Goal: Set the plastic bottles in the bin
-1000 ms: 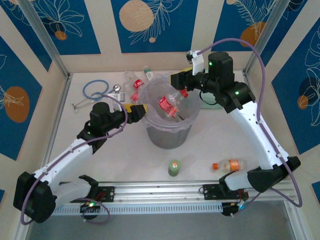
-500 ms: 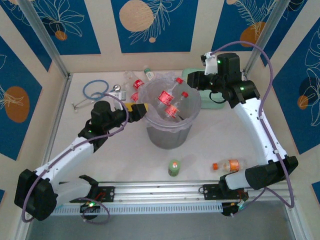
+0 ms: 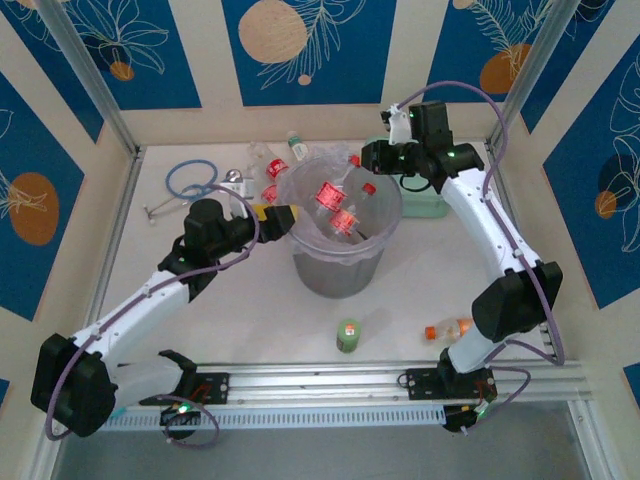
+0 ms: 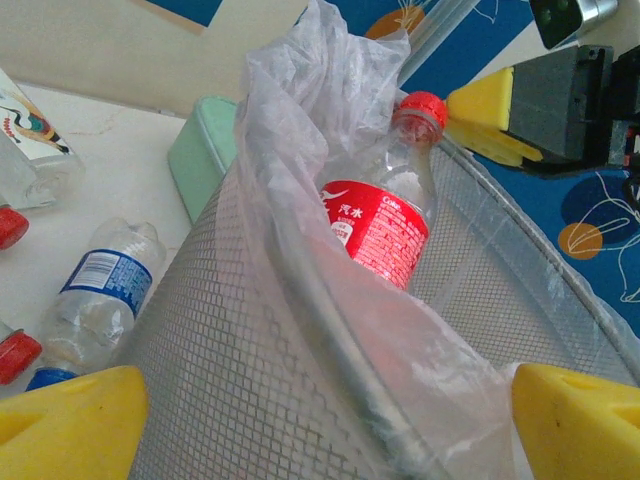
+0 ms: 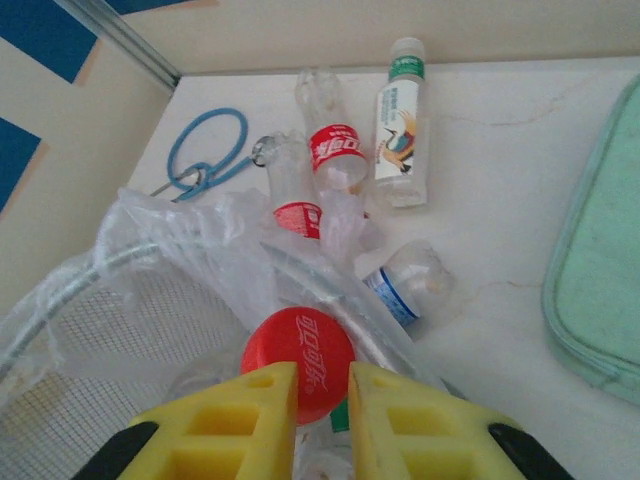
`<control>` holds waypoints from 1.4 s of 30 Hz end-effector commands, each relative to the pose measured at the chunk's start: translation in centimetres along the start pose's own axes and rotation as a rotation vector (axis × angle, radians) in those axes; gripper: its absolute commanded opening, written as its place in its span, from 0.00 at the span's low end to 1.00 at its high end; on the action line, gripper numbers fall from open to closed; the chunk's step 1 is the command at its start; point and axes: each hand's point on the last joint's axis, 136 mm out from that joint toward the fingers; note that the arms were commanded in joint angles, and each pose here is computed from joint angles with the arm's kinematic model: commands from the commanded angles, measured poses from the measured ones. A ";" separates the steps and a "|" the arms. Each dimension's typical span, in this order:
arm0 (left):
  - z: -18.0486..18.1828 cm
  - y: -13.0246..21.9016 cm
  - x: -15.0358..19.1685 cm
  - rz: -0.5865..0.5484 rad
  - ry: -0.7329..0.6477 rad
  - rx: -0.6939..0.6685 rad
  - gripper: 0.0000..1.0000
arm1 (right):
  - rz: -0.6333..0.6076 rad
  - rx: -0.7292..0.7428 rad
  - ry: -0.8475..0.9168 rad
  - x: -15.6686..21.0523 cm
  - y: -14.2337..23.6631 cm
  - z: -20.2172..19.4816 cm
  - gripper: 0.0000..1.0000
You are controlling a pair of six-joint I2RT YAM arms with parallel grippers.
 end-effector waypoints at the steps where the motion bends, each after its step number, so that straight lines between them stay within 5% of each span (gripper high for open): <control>1: 1.9 -0.8 2.0 0.081 0.003 -0.074 0.93 | -0.038 -0.081 0.023 -1.5 0.6 2.2 0.17; 20: 2.5 -1.6 2.4 0.094 0.000 -0.088 0.92 | 0.037 -0.278 0.085 1.5 1.5 8.7 0.15; 26: 2.4 -1.8 2.3 0.090 0.003 -0.080 0.92 | 0.173 -0.300 0.119 6.1 0.4 11.1 0.14; 42: 2.3 -1.8 2.2 0.088 0.009 -0.075 0.92 | 0.456 -0.258 -0.087 17.6 -6.6 9.0 0.15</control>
Point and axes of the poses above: each hand's point on the last joint's axis, 136 mm out from that joint toward the fingers, its own y axis back along the fingers, its own z axis along the line the jaws close on, x = y × z, and after that the axes turned 12 degrees about y, right-handed
